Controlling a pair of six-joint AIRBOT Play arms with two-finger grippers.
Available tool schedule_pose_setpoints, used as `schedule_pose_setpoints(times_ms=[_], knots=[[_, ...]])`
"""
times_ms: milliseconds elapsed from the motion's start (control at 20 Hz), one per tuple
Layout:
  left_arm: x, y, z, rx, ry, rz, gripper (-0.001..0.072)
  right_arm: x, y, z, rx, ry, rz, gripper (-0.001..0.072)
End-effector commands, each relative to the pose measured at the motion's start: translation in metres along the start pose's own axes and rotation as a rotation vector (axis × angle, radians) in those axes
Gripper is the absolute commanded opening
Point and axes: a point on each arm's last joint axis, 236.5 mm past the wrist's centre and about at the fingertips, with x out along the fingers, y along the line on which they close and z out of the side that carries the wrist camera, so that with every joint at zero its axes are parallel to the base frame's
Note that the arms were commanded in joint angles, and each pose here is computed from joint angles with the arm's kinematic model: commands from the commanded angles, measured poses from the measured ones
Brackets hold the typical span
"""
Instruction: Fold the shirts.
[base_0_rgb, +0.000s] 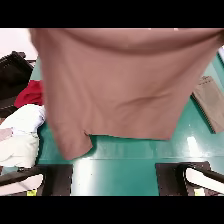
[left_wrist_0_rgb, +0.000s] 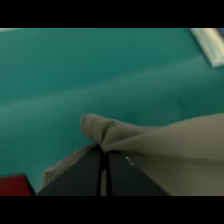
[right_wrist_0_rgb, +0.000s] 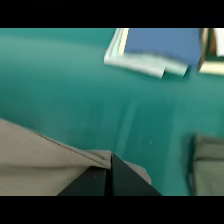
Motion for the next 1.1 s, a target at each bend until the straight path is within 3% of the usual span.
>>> schedule_pose_setpoints(times_ms=[0, 50, 100, 150, 200, 500, 700, 1050], knots=[[0.105, 0.017, -0.092, -0.117, 0.318, -0.022, 0.0026, 0.104, 0.001, -0.059, 0.002, 0.273, 0.031, 0.0017], [0.118, 0.019, -0.108, -0.128, 0.369, -0.024, 0.0037, 0.12, 0.004, -0.068, 0.001, 0.313, 0.042, 0.0018], [0.127, 0.02, -0.119, -0.134, 0.401, -0.026, 0.0332, 0.133, 0.006, -0.074, 0.001, 0.344, 0.055, 0.0109], [0.129, 0.023, -0.123, -0.133, 0.415, -0.018, 0.0573, 0.141, 0.008, -0.076, 0.0, 0.364, 0.063, 0.0284], [0.126, 0.027, -0.125, -0.121, 0.424, 0.0, 0.0539, 0.144, 0.009, -0.078, 0.001, 0.381, 0.07, 0.0306], [0.072, 0.072, -0.165, -0.217, 0.567, 0.068, 0.054, 0.107, 0.021, -0.102, 0.058, 0.429, 0.157, 0.0306], [0.051, 0.083, -0.249, -0.342, 0.683, 0.082, 0.054, 0.084, 0.05, -0.146, 0.14, 0.457, 0.286, 0.0305], [0.049, 0.069, -0.396, -0.518, 0.862, 0.089, 0.0539, 0.078, 0.083, -0.196, 0.132, 0.452, 0.313, 0.0305]])
